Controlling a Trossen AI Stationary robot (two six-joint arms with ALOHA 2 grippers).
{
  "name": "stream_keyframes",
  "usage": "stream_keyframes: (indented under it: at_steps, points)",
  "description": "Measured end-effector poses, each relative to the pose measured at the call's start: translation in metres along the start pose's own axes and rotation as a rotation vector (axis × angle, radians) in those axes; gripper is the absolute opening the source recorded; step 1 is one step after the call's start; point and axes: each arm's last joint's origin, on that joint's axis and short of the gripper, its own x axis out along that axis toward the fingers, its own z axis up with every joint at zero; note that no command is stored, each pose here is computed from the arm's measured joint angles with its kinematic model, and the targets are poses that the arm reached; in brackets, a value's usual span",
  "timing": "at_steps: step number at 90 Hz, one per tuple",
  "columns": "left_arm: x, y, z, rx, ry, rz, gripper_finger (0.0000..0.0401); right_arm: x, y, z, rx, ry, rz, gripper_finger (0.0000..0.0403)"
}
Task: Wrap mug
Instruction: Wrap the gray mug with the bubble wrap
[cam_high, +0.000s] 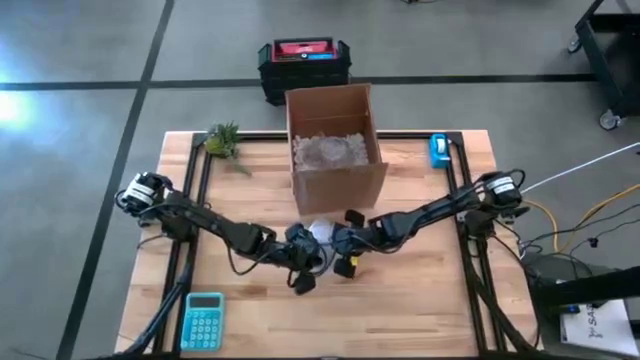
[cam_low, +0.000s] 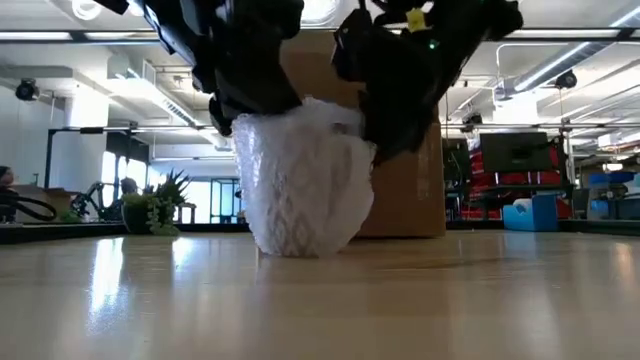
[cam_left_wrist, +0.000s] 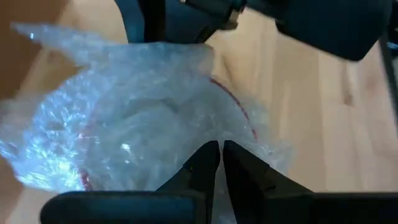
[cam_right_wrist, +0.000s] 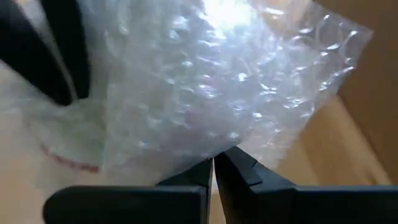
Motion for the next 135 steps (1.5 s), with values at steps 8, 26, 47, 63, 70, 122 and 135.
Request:
stream_keyframes:
  at_steps: [8, 26, 47, 63, 70, 122, 135]
  points:
    - [-0.001, -0.003, 0.001, -0.002, 0.024, -0.048, 0.0021, -0.001, 0.005, -0.002, 0.011, 0.008, 0.032, 0.0002]
    - [-0.002, -0.008, -0.001, 0.005, 0.059, -0.128, 0.0021, -0.008, 0.006, -0.005, 0.010, 0.075, 0.084, 0.0002]
    - [-0.002, -0.008, 0.000, 0.004, 0.056, -0.130, 0.0021, -0.029, -0.011, 0.005, -0.058, 0.035, -0.035, 0.0002]
    - [-0.002, -0.008, 0.000, 0.004, 0.058, -0.136, 0.0021, -0.030, -0.030, 0.008, -0.121, 0.005, -0.228, 0.0002]
    - [-0.002, -0.008, 0.000, 0.003, 0.056, -0.138, 0.0021, -0.019, -0.031, 0.010, -0.111, -0.029, -0.213, 0.0002]
    - [-0.006, -0.007, 0.006, -0.056, 0.011, -0.125, 0.0021, 0.010, 0.014, -0.008, 0.063, 0.019, 0.187, 0.0002]
    - [-0.006, -0.007, 0.007, -0.058, 0.008, -0.124, 0.0021, -0.001, 0.008, -0.004, 0.025, 0.042, 0.158, 0.0002]
